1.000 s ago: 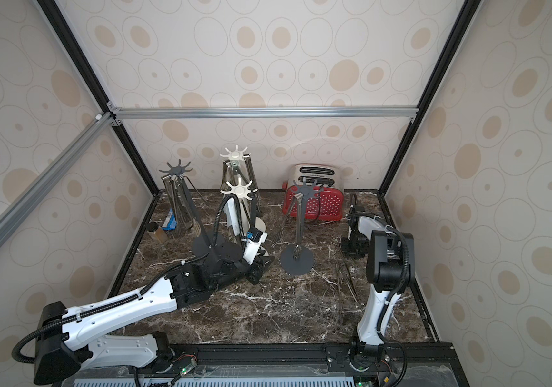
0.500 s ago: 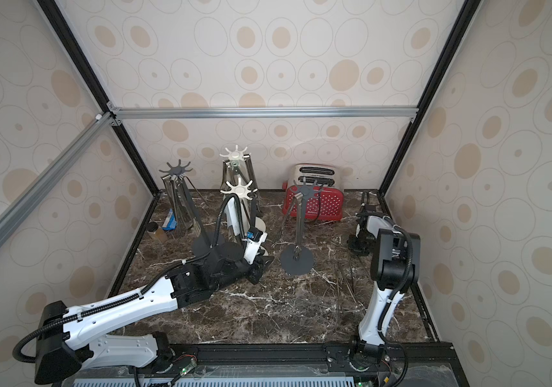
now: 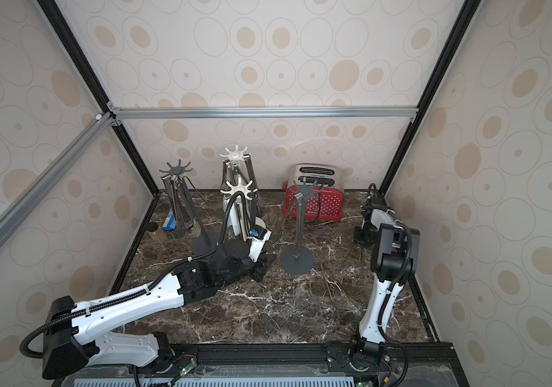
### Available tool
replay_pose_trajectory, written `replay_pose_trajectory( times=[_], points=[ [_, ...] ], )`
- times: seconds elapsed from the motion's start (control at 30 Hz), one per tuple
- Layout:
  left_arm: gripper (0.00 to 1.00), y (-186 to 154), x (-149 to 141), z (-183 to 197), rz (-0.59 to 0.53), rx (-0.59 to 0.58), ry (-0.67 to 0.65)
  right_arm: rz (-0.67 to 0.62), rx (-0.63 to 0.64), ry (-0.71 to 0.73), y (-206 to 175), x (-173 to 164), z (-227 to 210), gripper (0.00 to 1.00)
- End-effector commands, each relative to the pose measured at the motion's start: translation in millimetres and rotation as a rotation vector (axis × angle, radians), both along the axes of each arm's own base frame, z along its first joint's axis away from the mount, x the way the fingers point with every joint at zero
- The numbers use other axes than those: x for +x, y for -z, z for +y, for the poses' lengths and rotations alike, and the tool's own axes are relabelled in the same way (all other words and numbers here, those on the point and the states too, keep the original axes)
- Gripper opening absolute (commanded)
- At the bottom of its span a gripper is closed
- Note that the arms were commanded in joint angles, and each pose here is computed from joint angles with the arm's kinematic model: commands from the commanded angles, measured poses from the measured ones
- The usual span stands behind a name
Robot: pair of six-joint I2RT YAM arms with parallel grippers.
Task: Hang food tongs on kitchen utensil racks
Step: Pick up the food tongs from the center of the board, then hang the food tongs on the rack.
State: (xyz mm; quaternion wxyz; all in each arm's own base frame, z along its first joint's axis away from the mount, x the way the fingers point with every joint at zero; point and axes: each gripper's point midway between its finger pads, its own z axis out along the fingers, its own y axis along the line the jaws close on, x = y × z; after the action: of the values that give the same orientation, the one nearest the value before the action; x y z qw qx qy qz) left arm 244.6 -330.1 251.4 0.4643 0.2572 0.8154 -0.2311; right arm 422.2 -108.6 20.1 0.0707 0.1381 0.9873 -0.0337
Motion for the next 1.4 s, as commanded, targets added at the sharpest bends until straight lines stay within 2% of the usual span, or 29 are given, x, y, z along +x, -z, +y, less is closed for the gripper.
replay_pose_trajectory(
  times=[0.0, 0.1, 0.2, 0.43, 0.63, 0.8, 1.0, 1.2, 1.37],
  points=[
    [0.38, -18.4, 2.7, -2.7, -0.022, -0.023, -0.005, 0.055, -0.008, 0.003, 18.1, -4.2, -5.5, 0.01],
    [0.38, -19.8, 2.8, -2.1, -0.025, -0.025, -0.005, 0.032, -0.031, -0.005, -1.3, 1.4, -10.1, 0.00],
    [0.38, -21.9, 2.0, -1.3, -0.026, -0.033, -0.005, -0.046, -0.050, -0.006, -38.9, 9.8, -11.8, 0.00],
    [0.38, -28.3, -1.7, 6.1, -0.029, -0.062, -0.017, -0.397, 0.044, -0.112, -156.3, 16.2, 23.2, 0.00],
    [0.39, -24.7, -4.2, 13.1, -0.023, -0.075, -0.032, -0.758, 0.140, -0.329, -264.8, -10.3, 77.9, 0.00],
    [0.38, -22.4, -5.4, 15.0, -0.018, -0.093, -0.037, -0.965, 0.189, -0.479, -336.8, -46.2, 116.8, 0.00],
    [0.38, -21.1, -5.8, 13.9, -0.015, -0.109, -0.036, -1.060, 0.285, -0.671, -375.6, -81.8, 169.3, 0.00],
    [0.38, -22.2, -6.5, 11.5, -0.012, -0.116, -0.028, -1.057, 0.380, -0.829, -383.5, -103.0, 204.5, 0.00],
    [0.38, -21.0, -5.2, 10.3, -0.008, -0.113, -0.030, -1.066, 0.436, -0.903, -390.8, -114.9, 219.4, 0.00]
  ],
)
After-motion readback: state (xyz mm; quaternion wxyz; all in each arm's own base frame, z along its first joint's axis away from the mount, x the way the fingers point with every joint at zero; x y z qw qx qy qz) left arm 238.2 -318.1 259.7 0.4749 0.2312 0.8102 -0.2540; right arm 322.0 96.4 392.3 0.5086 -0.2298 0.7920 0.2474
